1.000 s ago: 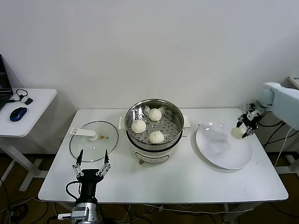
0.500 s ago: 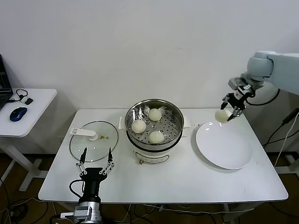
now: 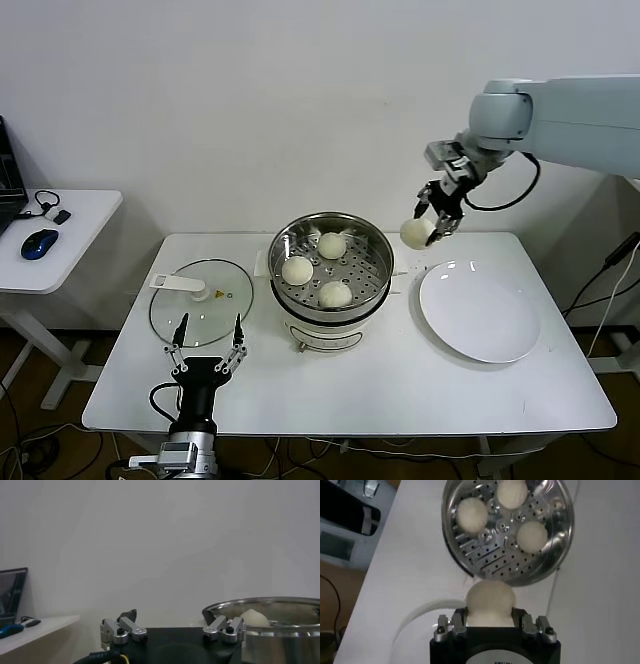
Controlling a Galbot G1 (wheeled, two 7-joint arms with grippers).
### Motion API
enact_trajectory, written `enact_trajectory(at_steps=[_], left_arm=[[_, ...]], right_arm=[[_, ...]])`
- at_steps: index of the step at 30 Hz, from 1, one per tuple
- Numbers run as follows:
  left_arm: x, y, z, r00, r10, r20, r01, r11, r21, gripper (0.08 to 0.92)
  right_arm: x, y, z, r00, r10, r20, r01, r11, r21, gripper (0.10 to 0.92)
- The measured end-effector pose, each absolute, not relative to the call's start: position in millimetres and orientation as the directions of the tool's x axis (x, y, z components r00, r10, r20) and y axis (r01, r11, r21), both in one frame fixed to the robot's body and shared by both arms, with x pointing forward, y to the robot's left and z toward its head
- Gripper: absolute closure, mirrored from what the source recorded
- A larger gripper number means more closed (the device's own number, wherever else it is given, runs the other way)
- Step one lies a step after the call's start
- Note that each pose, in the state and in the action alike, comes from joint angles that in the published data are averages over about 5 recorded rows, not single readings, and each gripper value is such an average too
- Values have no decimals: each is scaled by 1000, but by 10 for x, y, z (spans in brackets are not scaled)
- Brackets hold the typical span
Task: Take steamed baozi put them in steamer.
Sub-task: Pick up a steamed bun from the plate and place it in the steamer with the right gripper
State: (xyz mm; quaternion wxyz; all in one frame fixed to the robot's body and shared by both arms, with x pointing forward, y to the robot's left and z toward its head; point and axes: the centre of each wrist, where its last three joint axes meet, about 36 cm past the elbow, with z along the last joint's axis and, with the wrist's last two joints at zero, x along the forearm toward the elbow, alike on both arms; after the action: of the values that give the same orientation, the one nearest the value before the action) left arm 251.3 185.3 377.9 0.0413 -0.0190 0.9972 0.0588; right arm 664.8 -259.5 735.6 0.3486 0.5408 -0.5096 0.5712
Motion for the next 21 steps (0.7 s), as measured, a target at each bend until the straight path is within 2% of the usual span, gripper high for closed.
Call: enact_trajectory(at_steps=[10, 21], left_arm=[[2515, 1885, 3752, -996, -42, -80, -51, 992, 118, 177], [2545, 1951, 3712, -995, -60, -76, -69, 990, 120, 177]], right_arm=[[6819, -2084, 6924, -176, -164, 971, -953, -219, -210, 412], [7027, -1756, 6442, -168, -173, 970, -959, -201, -202, 411]])
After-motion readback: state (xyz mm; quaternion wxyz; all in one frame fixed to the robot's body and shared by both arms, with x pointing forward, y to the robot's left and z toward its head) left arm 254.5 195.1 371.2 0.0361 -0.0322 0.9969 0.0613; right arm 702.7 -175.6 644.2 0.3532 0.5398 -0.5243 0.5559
